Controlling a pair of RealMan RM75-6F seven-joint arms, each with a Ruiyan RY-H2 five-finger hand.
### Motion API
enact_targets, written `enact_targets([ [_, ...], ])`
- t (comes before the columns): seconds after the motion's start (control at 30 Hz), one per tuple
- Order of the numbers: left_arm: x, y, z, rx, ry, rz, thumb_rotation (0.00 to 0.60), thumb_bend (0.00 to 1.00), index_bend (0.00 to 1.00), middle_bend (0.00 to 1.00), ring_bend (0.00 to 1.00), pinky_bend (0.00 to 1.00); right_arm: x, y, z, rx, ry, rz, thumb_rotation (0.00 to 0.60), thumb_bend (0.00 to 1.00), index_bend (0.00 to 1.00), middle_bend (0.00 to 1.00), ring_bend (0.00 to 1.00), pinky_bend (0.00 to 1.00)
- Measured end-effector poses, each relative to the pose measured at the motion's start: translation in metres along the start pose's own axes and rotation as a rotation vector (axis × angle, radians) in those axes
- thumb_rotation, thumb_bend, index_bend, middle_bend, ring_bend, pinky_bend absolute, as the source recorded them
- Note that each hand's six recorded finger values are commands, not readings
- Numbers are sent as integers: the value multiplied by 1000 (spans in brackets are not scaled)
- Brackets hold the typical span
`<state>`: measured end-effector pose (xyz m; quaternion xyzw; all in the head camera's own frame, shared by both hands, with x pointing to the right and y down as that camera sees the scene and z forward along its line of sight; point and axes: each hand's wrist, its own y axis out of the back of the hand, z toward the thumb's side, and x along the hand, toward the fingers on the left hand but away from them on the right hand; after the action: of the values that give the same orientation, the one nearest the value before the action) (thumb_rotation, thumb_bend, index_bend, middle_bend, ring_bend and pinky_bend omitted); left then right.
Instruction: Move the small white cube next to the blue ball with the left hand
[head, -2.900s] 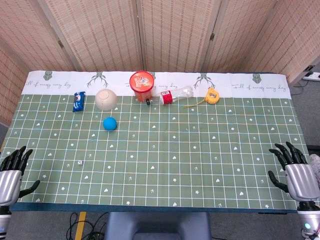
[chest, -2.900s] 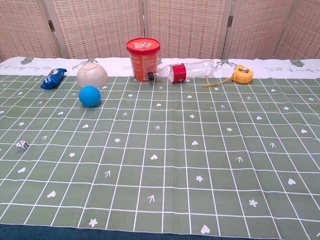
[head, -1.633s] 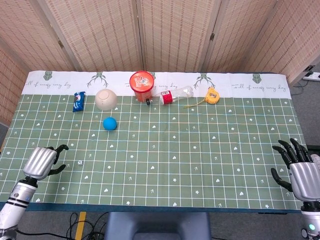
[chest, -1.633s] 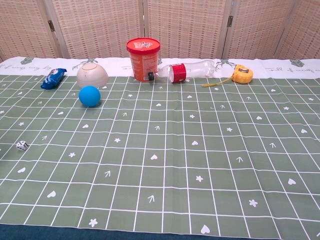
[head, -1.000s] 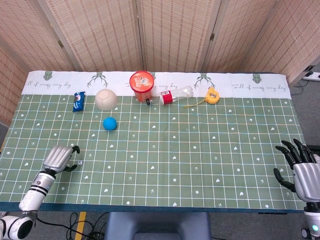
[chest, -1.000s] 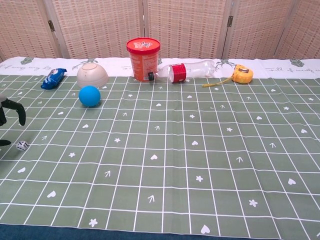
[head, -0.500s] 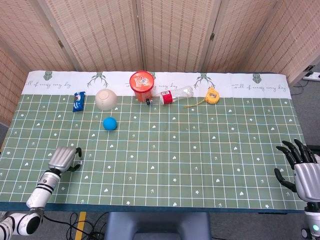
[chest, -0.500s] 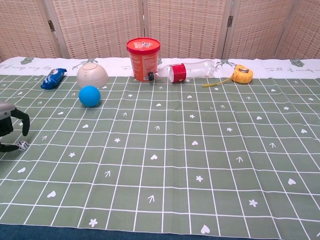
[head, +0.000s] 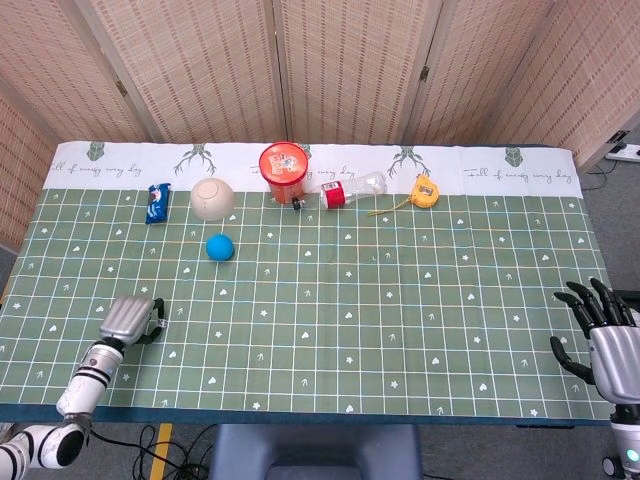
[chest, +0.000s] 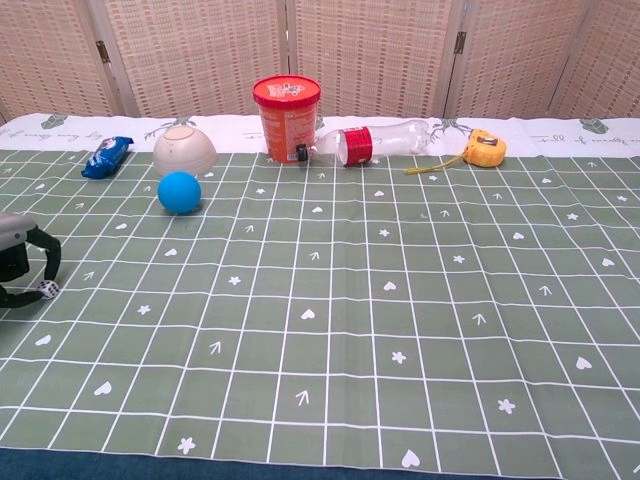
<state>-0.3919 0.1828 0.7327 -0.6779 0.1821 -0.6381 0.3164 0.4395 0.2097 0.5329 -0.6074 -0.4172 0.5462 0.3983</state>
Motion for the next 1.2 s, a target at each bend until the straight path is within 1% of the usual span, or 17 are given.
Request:
enact_targets([
  [0.13, 0, -2, 1, -2, 0, -5, 600, 380, 531, 968, 833, 937, 0, -1, 0, -1, -1, 2, 600, 287, 224, 166, 76, 158],
  [0.27, 1, 1, 1, -20, 2, 11, 600, 381, 559, 975, 840, 945, 0, 0, 0, -2, 1, -1, 600, 287, 224, 166, 75, 158],
  [0.43, -3, 11, 6, -77, -19, 43, 600, 380, 574, 977, 843, 948, 0, -1, 0, -5, 0, -1, 600, 286, 224, 171, 76, 158],
  [0.6, -11, 27, 19, -155, -77, 65, 600, 380, 574, 978, 843, 948, 0, -2, 0, -8, 0, -1, 600, 286, 224, 171, 76, 158],
  [0.67, -14, 37, 24, -193, -99, 99, 600, 380, 505, 972, 843, 949, 0, -2, -1, -9, -1, -3, 600, 286, 224, 171, 76, 158],
  [0.77, -21, 62, 31, -271, -136, 209, 600, 360, 285, 922, 808, 942, 1, -1, -2, -9, -5, -4, 600, 287, 224, 171, 76, 158],
  [0.8, -25, 74, 33, -308, -152, 269, 600, 313, 193, 869, 765, 935, 1, -1, -3, -9, -6, -4, 600, 287, 224, 171, 76, 158],
  [0.83, -29, 84, 35, -336, -163, 317, 600, 280, 146, 832, 733, 928, 1, -2, -3, -10, -8, -3, 600, 287, 224, 171, 75, 158],
  [0.87, -33, 94, 36, -362, -176, 365, 600, 229, 77, 757, 673, 916, 1, -2, -3, -11, -8, -3, 600, 287, 224, 171, 76, 158],
  [0.9, -40, 107, 38, -392, -195, 426, 600, 210, 36, 694, 629, 906, 1, -2, -4, -11, -9, -2, 600, 287, 224, 171, 76, 158],
  [0.93, -45, 116, 40, -409, -209, 465, 595, 204, 15, 647, 601, 899, 1, -3, -4, -13, -9, -1, 600, 287, 224, 171, 76, 158],
  [0.97, -50, 124, 43, -420, -224, 497, 568, 203, 5, 605, 579, 891, 1, -3, -4, -13, -9, 0, 600, 287, 224, 171, 75, 158],
  [1.0, -55, 131, 46, -430, -243, 524, 525, 203, 1, 578, 563, 885, 1, -3, -5, -14, -10, 0, 600, 287, 224, 171, 75, 158],
  [1.03, -58, 135, 47, -435, -253, 535, 490, 203, 1, 567, 557, 882, 1, -3, -5, -14, -12, 0, 600, 287, 224, 171, 75, 158],
  [1.07, -60, 137, 47, -435, -255, 539, 476, 203, 1, 564, 554, 880, 1, -3, -6, -15, -15, 1, 600, 287, 224, 171, 75, 158],
  [1.17, -61, 136, 41, -428, -232, 539, 476, 202, 2, 548, 532, 854, 1, -3, -8, -14, -19, 1, 600, 287, 224, 171, 76, 158],
  [1.2, -62, 135, 38, -427, -222, 537, 478, 202, 4, 534, 512, 817, 1, -3, -9, -14, -19, 1, 600, 286, 224, 171, 76, 158],
])
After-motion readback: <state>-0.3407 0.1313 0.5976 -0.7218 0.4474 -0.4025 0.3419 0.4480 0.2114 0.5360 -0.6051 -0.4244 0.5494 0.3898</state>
